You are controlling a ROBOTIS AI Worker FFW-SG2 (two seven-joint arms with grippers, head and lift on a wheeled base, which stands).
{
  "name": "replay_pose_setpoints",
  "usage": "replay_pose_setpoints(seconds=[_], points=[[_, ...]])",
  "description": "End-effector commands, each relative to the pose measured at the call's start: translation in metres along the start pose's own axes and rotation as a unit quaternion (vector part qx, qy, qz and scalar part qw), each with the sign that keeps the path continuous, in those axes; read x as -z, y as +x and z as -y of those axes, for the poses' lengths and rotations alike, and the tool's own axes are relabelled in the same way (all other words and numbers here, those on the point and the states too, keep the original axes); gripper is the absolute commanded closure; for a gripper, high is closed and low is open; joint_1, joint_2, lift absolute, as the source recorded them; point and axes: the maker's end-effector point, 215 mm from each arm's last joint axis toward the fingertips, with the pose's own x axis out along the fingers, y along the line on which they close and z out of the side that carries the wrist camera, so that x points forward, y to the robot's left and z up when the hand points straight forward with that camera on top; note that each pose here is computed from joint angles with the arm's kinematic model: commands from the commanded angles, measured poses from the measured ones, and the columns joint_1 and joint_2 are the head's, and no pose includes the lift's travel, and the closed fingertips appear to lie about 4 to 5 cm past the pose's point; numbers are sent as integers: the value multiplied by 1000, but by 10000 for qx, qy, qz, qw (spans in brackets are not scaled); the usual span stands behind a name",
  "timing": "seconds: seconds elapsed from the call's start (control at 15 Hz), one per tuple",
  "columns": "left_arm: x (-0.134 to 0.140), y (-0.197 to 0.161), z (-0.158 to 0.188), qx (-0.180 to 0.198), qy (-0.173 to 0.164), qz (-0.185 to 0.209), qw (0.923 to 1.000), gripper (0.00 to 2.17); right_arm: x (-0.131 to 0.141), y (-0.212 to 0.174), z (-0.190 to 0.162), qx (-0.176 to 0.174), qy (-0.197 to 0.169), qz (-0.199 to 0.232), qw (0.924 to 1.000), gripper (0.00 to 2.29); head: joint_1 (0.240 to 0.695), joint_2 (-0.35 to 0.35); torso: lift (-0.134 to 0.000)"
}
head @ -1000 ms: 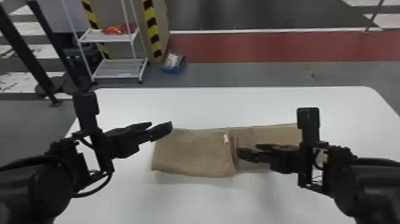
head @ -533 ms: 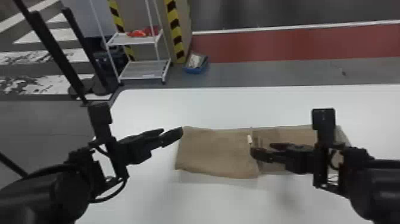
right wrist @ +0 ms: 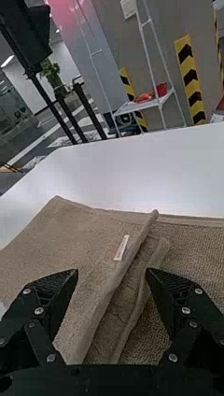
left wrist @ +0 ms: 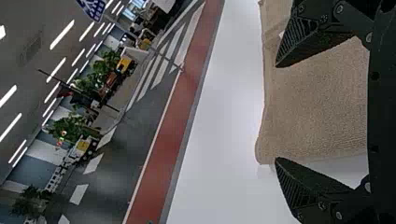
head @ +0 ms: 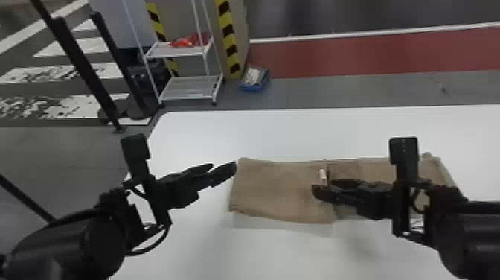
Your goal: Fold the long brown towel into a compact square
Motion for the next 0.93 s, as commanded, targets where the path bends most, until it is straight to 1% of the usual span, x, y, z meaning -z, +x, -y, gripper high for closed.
replay_pose_setpoints(seconds=[0.0,0.4,0.47,0.67,0.87], points=[[3,0,-2,-8,-15,1,10000,205,3,2,-4,-50,54,4,10000,414,695,221,-124],[5,-6,-8,-22,-50,53,10000,208,10,-6,-12,-49,110,-19,9999,414,695,235,-124],[4,-7,-9,-18,-39,89,10000,208,16,-8,-15,-37,191,-141,9997,410,695,237,-124],[3,-9,-10,-8,-36,122,9999,208,26,-15,-13,132,247,-301,9992,407,695,241,-124],[3,-9,-11,19,-37,160,9999,208,27,-21,-3,358,269,-279,9986,404,695,239,-124]])
